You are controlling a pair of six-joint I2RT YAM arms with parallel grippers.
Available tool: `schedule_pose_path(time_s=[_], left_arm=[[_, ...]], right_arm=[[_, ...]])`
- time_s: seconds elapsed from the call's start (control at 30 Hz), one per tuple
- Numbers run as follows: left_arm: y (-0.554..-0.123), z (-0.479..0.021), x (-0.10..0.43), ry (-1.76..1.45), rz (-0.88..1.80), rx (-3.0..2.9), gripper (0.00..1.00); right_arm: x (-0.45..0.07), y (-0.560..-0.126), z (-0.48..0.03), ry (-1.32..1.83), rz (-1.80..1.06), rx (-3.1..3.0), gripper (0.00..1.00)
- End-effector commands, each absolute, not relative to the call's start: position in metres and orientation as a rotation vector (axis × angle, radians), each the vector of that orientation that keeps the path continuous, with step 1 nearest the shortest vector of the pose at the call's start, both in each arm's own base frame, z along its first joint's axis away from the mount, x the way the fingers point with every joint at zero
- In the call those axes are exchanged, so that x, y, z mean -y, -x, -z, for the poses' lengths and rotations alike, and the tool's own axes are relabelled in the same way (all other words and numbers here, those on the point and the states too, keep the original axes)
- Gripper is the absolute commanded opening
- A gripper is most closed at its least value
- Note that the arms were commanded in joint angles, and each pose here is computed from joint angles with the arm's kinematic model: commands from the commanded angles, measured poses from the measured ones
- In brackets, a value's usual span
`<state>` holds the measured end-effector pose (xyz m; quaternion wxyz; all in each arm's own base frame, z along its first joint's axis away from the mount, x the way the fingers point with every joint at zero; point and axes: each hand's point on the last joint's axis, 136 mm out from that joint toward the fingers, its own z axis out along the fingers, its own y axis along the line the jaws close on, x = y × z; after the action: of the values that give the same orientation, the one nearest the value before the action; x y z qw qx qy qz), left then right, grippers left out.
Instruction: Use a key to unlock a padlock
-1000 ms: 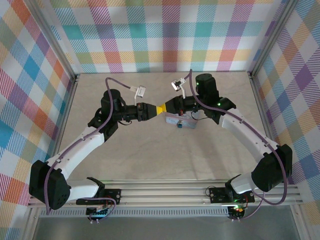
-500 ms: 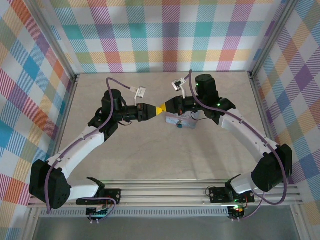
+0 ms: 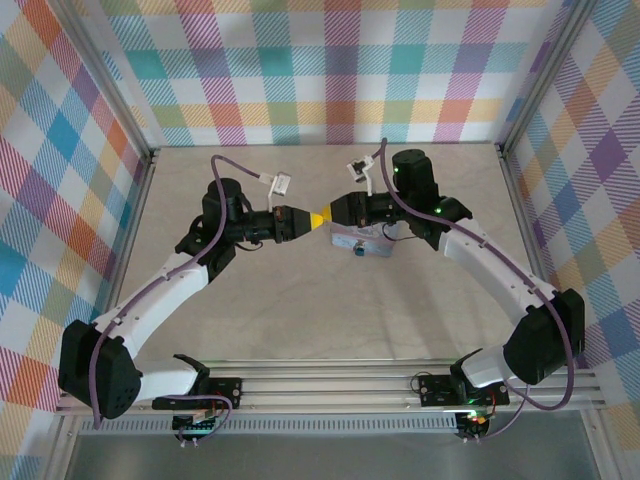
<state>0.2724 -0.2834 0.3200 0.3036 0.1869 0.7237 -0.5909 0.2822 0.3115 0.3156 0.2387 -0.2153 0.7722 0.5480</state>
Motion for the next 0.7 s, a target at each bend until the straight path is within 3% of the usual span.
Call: schedule_pose_path(time_s=[0.0, 0.2, 0.67], left_arm=[[-0.271, -0.307, 0.279, -0.467, 1.556, -1.953, 0.0], [-0.275, -0.307, 0.273, -0.434, 1.538, -1.945, 0.0], [-0.283, -0.318, 0.266, -0.365, 1.549, -1.905, 0.0]], right_arm=[[-0.309, -0.288, -0.343, 0.515, -1.511, -2.041, 0.45], [-0.307, -0.292, -0.342, 0.394, -1.556, -2.062, 0.47], [-0.313, -0.288, -0.321, 0.348, -1.675, -2.087, 0.37]])
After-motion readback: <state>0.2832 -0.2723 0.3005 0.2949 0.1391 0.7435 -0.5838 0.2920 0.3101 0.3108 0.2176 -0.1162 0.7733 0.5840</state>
